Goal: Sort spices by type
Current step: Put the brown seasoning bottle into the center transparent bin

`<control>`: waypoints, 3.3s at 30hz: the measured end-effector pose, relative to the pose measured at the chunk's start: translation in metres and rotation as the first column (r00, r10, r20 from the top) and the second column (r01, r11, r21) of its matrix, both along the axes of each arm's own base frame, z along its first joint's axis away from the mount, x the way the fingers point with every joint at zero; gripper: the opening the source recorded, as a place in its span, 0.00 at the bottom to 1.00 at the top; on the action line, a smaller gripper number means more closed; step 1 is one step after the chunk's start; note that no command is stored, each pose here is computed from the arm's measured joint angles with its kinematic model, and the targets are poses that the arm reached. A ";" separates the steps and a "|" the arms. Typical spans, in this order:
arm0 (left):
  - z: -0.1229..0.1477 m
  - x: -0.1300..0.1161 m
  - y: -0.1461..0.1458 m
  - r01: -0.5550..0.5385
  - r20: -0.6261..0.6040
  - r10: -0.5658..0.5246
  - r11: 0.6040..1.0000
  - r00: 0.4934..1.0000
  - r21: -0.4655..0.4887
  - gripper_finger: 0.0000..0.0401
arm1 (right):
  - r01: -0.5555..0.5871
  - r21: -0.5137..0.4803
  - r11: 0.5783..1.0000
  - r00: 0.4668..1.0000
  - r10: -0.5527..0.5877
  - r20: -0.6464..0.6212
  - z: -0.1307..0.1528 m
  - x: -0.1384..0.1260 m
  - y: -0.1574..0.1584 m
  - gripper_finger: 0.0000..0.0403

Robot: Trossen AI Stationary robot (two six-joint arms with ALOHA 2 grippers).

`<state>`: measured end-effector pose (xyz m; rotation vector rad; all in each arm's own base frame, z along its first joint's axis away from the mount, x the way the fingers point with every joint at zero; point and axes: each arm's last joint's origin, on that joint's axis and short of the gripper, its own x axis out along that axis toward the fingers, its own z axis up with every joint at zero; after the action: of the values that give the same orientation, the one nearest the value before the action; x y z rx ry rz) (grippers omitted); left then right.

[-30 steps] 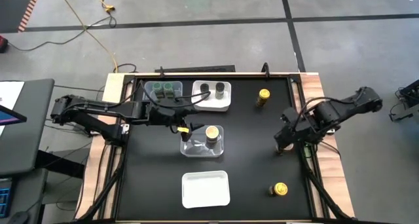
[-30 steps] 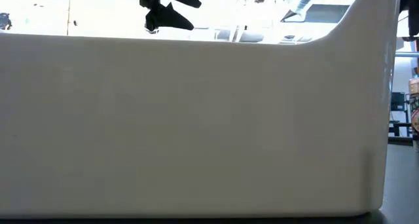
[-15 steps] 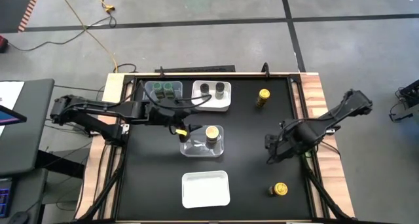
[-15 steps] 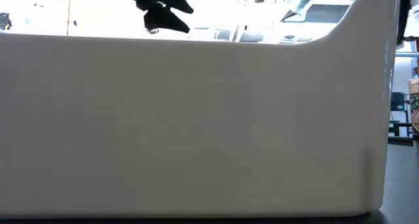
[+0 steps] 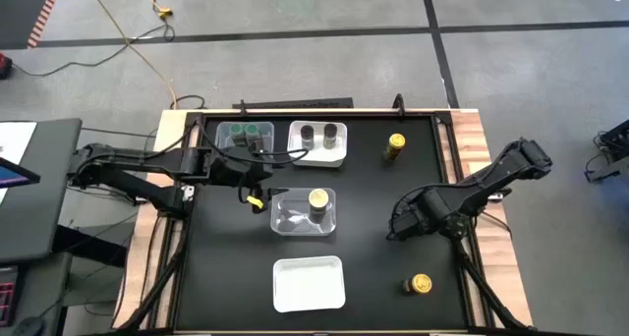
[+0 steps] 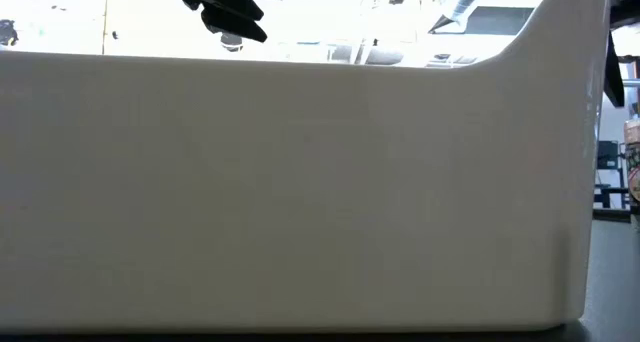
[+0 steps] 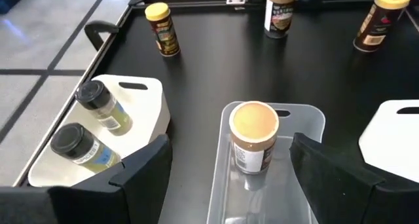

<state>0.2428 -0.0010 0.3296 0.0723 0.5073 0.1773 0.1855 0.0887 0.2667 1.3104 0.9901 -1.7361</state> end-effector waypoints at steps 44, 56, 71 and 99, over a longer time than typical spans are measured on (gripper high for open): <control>0.001 -0.002 0.014 -0.037 -0.012 0.038 0.998 0.999 0.043 0.74 | 0.046 0.095 0.994 0.977 -0.065 0.206 -0.042 -0.040 -0.036 0.74; 0.001 -0.006 0.014 -0.043 -0.025 0.044 0.999 0.999 0.031 0.74 | -0.137 0.132 0.982 0.961 0.099 0.260 -0.042 -0.032 -0.039 0.75; 0.029 -0.065 0.013 -0.066 0.047 0.065 0.997 0.997 0.035 0.74 | -0.287 -0.303 0.909 0.766 0.407 0.497 0.052 0.009 -0.048 0.74; -0.021 -0.151 0.010 -0.105 0.212 0.117 0.992 0.970 -0.070 0.74 | -0.763 -0.390 0.516 0.388 0.847 0.363 0.085 0.247 -0.067 0.74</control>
<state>0.0917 0.0094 0.3089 -0.0325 0.2989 0.2767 0.4329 0.0222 0.3522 0.8356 0.9004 -0.6009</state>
